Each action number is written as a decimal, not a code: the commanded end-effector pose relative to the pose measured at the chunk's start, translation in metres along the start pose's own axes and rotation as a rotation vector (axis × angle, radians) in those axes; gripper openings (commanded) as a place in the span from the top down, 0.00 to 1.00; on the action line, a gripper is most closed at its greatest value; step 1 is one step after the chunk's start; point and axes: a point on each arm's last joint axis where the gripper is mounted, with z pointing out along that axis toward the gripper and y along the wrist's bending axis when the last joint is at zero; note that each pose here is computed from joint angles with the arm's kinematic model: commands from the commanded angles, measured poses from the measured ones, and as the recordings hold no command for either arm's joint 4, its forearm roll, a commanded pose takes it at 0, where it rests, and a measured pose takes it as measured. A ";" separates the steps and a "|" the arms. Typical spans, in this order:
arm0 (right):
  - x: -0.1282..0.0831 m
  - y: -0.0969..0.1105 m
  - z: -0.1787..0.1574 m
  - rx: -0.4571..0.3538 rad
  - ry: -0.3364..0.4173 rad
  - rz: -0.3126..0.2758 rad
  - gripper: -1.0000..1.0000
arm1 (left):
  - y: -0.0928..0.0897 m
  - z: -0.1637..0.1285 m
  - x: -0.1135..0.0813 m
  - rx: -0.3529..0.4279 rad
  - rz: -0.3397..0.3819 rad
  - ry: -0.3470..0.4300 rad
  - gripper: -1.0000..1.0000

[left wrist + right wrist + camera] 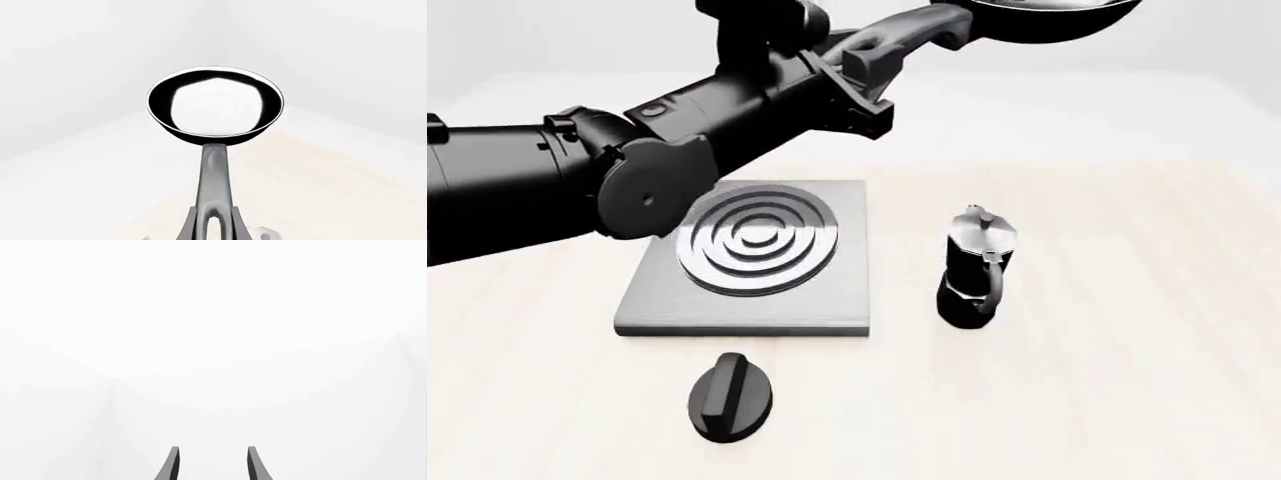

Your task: Put the frying pan on the stove.

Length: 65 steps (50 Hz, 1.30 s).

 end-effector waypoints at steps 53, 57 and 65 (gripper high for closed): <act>0.010 0.003 0.012 0.008 0.018 -0.008 0.00 | 0.038 -0.121 0.011 -0.172 0.038 -0.019 1.00; 0.010 0.003 0.012 0.008 0.018 -0.009 0.00 | 0.039 -0.127 0.011 -0.181 0.041 -0.013 1.00; 0.011 0.003 0.013 0.009 0.020 -0.011 0.00 | 0.042 -0.140 0.016 -0.205 0.045 0.002 1.00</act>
